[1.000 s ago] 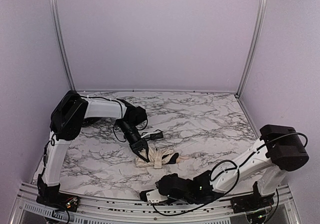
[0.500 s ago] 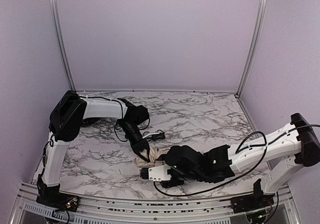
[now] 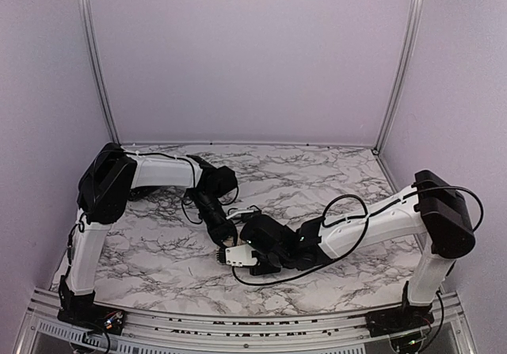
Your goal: Put away the umbrella
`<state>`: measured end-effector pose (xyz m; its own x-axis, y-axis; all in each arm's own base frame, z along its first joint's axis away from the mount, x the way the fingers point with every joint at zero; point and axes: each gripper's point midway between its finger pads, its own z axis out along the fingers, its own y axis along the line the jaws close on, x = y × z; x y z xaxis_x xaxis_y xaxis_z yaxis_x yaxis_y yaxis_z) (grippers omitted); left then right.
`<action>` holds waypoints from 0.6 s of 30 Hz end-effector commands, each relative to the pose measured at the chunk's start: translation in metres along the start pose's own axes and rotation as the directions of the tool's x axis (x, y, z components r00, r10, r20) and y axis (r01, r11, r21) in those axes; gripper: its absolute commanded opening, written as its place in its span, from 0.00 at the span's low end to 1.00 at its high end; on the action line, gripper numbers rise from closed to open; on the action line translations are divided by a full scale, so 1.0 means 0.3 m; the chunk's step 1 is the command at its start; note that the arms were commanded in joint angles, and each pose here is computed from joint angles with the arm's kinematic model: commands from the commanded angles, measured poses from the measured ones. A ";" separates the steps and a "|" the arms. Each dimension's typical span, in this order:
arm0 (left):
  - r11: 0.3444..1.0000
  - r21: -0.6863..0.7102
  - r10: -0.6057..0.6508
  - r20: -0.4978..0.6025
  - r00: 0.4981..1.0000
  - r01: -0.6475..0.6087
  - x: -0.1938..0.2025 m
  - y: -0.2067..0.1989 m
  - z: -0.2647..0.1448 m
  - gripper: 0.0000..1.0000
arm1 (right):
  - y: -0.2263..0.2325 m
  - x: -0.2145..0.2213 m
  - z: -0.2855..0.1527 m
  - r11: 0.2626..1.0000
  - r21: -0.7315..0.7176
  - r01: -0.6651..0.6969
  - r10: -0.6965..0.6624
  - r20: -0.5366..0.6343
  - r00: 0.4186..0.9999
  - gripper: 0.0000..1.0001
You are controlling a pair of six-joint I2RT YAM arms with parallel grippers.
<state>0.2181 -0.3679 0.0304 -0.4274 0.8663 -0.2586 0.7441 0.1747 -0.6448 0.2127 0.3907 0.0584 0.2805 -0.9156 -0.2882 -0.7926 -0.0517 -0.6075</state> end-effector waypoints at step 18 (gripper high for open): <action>0.939 -0.335 0.048 -0.075 0.996 -0.071 0.019 0.194 -0.008 0.73 | 0.115 0.171 0.089 0.992 -0.114 -0.048 0.027 -0.181 0.983 0.26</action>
<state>0.2245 -0.3715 0.0398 -0.3900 0.8715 -0.2974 0.8007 0.1614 -0.5769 0.2292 0.3865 0.0468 0.2342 -0.9395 -0.2502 -0.7749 -0.0249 -0.6317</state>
